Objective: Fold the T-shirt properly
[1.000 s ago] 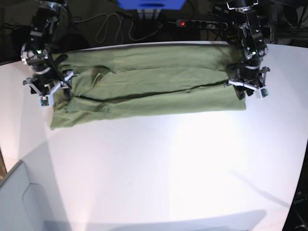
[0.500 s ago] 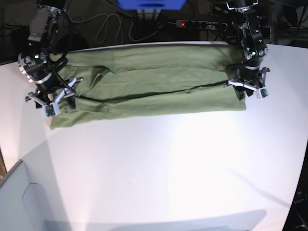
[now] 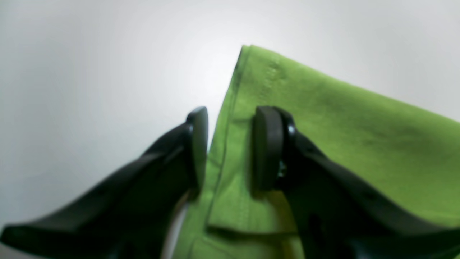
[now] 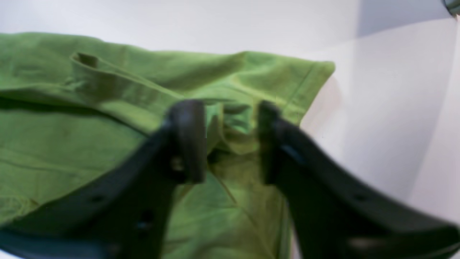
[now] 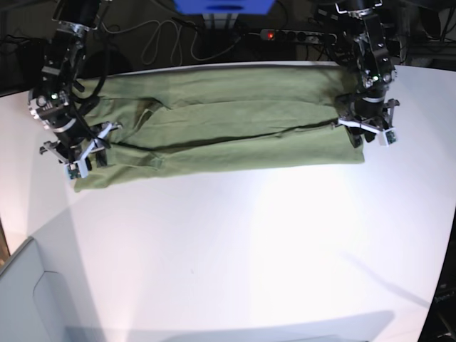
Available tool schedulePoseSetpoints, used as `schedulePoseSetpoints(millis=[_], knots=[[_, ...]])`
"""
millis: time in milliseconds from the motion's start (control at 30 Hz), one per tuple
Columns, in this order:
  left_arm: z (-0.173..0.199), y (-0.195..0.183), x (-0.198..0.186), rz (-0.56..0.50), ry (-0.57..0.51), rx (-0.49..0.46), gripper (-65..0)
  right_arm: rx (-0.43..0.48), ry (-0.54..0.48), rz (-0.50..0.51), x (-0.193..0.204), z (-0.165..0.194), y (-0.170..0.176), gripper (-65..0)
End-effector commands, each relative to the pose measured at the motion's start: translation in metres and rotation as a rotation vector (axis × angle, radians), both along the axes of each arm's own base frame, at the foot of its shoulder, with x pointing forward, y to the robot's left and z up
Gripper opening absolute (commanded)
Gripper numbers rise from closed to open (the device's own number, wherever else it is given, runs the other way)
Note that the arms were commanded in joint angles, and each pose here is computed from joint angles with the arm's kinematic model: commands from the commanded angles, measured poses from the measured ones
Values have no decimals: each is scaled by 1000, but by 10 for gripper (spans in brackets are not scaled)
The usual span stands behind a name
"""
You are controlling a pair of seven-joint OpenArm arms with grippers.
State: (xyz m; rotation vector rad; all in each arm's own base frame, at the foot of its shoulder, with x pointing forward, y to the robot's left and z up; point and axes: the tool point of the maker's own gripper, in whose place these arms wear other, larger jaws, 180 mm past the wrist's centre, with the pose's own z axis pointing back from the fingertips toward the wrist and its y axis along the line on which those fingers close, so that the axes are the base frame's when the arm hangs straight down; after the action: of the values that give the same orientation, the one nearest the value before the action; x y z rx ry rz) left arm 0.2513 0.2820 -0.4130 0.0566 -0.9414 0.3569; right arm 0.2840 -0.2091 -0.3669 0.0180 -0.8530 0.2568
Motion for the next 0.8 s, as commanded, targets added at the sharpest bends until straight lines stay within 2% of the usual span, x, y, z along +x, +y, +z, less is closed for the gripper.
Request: schedulePoseSetpoints(millis=[0,100,233,500,767], knots=[[4,3,3,-2,-5,13,-440,-4,-48,15,8,12,-1,-530],[4,3,2,-2,-4,14,-440,-4,-46,15,7,12,-1,-602],[4,3,2,-2,-4,14,-440,-6,-42,14,7,11,-1,-650],[4,5,2,2,-5,15,-440,-18,4,125,-14,1,11,-650],[5,6,3,4,-6,16,-440,-64,33,149,-41,1,5,-650]])
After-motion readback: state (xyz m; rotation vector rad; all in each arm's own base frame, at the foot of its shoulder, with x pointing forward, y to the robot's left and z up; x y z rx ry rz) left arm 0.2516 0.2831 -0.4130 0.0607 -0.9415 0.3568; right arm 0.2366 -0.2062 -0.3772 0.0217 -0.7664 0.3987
